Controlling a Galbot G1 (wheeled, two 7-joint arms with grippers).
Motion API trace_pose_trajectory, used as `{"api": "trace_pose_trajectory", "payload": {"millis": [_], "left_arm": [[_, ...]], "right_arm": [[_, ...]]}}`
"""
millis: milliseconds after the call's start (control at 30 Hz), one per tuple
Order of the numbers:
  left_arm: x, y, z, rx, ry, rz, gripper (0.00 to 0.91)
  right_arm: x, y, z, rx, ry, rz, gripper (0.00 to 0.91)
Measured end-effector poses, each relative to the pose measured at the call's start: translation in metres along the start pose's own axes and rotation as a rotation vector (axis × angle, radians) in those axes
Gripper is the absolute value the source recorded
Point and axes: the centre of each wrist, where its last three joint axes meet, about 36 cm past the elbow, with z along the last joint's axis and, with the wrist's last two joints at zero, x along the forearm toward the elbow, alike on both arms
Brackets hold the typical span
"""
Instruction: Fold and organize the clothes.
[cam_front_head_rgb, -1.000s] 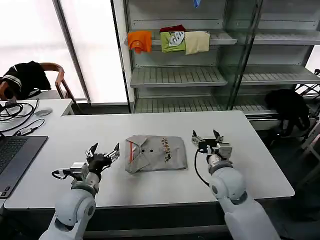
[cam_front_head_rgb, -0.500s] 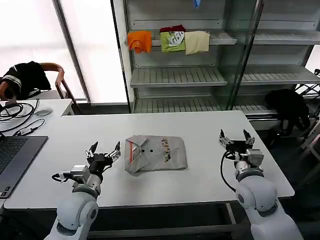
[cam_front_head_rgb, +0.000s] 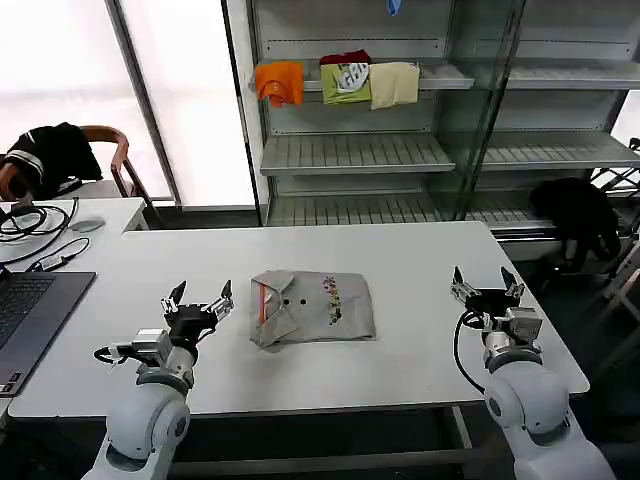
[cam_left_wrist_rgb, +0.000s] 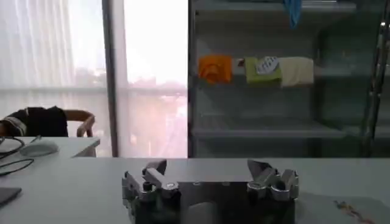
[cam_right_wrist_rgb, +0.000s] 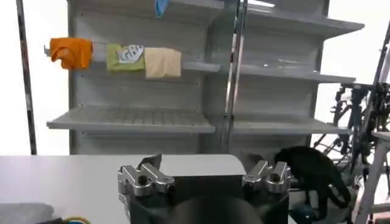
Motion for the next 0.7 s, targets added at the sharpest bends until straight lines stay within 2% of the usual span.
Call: {"api": "trace_pose_trajectory", "payload": {"millis": [700], "left_arm": [[0.0069,0.003,-0.0043,-0.013,0.019,-0.012,0.907]], "right_arm": [[0.0064,-0.0012,0.0084,0.018,0.01,0.002,0.907]]}}
